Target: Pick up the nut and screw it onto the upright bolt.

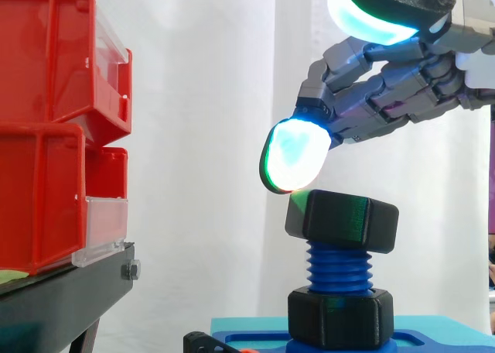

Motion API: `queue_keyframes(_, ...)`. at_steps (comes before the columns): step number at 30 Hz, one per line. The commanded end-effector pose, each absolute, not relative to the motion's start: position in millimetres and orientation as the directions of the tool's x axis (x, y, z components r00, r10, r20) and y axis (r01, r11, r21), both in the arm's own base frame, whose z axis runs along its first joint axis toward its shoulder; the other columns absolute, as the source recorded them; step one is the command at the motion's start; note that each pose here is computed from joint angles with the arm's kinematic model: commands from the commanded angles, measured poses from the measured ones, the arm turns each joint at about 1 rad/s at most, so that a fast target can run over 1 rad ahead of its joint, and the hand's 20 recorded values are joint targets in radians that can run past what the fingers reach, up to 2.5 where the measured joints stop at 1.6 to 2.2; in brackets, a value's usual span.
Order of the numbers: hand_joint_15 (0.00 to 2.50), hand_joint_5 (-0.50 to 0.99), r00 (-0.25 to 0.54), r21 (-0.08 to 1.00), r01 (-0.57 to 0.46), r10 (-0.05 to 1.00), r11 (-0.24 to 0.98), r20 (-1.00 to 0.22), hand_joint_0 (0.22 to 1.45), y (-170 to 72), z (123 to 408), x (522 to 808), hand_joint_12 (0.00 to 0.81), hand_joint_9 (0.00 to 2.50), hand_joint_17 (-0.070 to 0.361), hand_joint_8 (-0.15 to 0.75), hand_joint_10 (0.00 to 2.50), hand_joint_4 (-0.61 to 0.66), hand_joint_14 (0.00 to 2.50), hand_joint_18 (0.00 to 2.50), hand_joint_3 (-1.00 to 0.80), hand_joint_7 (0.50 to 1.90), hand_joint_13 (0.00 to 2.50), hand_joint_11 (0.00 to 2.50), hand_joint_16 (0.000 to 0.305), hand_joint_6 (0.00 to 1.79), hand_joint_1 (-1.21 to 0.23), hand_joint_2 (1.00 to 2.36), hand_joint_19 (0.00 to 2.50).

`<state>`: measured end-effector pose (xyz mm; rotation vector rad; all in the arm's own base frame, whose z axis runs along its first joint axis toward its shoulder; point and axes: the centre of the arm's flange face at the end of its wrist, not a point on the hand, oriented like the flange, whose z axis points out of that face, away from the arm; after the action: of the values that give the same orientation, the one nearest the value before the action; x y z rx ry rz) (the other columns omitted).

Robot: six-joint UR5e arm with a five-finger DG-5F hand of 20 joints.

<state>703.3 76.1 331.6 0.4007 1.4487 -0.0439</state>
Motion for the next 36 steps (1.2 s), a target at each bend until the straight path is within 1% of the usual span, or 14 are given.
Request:
queue_keyframes(1, 0.00, -0.12, 0.129, 0.237, 0.269, 0.209, 0.934, -0.969, 0.50, 76.5, 330.8, 703.0, 0.329, 0.39, 0.095, 0.240, 0.00, 0.14, 0.00, 0.27, -0.50, 0.75, 0.36, 0.00, 0.042, 0.50, -0.05, 1.00, 0.01)
queue_keyframes(6, 0.00, -0.13, 0.136, 0.239, 0.265, 0.209, 0.934, -0.968, 0.49, 77.1, 331.6, 703.9, 0.329, 0.37, 0.095, 0.232, 0.00, 0.15, 0.00, 0.27, -0.50, 0.71, 0.35, 0.00, 0.042, 0.50, -0.04, 1.00, 0.02)
queue_keyframes(7, 0.00, -0.13, 0.150, 0.248, 0.264, 0.215, 0.932, -0.965, 0.49, 75.4, 333.8, 705.1, 0.329, 0.37, 0.096, 0.232, 0.00, 0.15, 0.00, 0.27, -0.50, 0.70, 0.35, 0.00, 0.042, 0.50, -0.04, 1.00, 0.02)
queue_keyframes(17, 0.00, -0.13, 0.164, 0.255, 0.258, 0.217, 0.932, -0.962, 0.49, 72.6, 334.5, 707.6, 0.329, 0.37, 0.096, 0.232, 0.00, 0.15, 0.00, 0.26, -0.50, 0.70, 0.34, 0.00, 0.043, 0.50, -0.04, 1.00, 0.02)
queue_keyframes(21, 0.00, -0.14, 0.183, 0.244, 0.248, 0.202, 0.937, -0.962, 0.49, 79.1, 337.4, 709.6, 0.330, 0.37, 0.096, 0.232, 0.00, 0.15, 0.00, 0.26, -0.50, 0.69, 0.34, 0.00, 0.043, 0.50, -0.04, 1.00, 0.02)
queue_keyframes(25, 0.00, -0.14, 0.179, 0.190, 0.253, 0.147, 0.949, -0.973, 0.49, 82.8, 338.7, 710.3, 0.330, 0.37, 0.096, 0.234, 0.00, 0.15, 0.00, 0.26, -0.50, 0.70, 0.35, 0.00, 0.043, 0.50, -0.04, 1.00, 0.02)
queue_keyframes(26, 0.00, -0.14, 0.182, 0.189, 0.253, 0.146, 0.949, -0.972, 0.49, 83.0, 339.1, 710.7, 0.330, 0.37, 0.096, 0.234, 0.00, 0.15, 0.00, 0.26, -0.50, 0.70, 0.35, 0.00, 0.043, 0.50, -0.04, 1.00, 0.02)
queue_keyframes(27, 0.00, -0.14, 0.206, 0.205, 0.245, 0.155, 0.948, -0.966, 0.49, 87.0, 341.8, 712.4, 0.330, 0.37, 0.096, 0.234, 0.00, 0.16, 0.00, 0.26, -0.50, 0.70, 0.34, 0.00, 0.043, 0.50, -0.04, 1.00, 0.02)
queue_keyframes(32, 0.00, -0.14, 0.210, 0.209, 0.245, 0.159, 0.947, -0.965, 0.49, 88.9, 342.1, 712.3, 0.330, 0.37, 0.096, 0.236, 0.00, 0.16, 0.00, 0.26, -0.50, 0.70, 0.35, 0.00, 0.043, 0.50, -0.05, 1.00, 0.02)
queue_keyframes(33, 0.00, -0.14, 0.208, 0.208, 0.246, 0.158, 0.947, -0.965, 0.49, 89.1, 340.0, 712.8, 0.330, 0.37, 0.096, 0.237, 0.00, 0.16, 0.00, 0.26, -0.50, 0.70, 0.35, 0.00, 0.043, 0.50, -0.05, 1.00, 0.02)
queue_keyframes(35, 0.00, -0.14, 0.176, 0.189, 0.253, 0.147, 0.949, -0.973, 0.49, 90.2, 315.4, 718.2, 0.330, 0.37, 0.096, 0.237, 0.00, 0.16, 0.00, 0.26, -0.50, 0.70, 0.35, 0.00, 0.043, 0.50, -0.05, 1.00, 0.02)
queue_keyframes(36, 0.00, -0.14, 0.173, 0.195, 0.255, 0.154, 0.947, -0.973, 0.49, 88.4, 311.1, 719.4, 0.330, 0.37, 0.096, 0.237, 0.00, 0.17, 0.00, 0.27, -0.50, 0.71, 0.35, 0.00, 0.043, 0.50, -0.05, 1.00, 0.02)
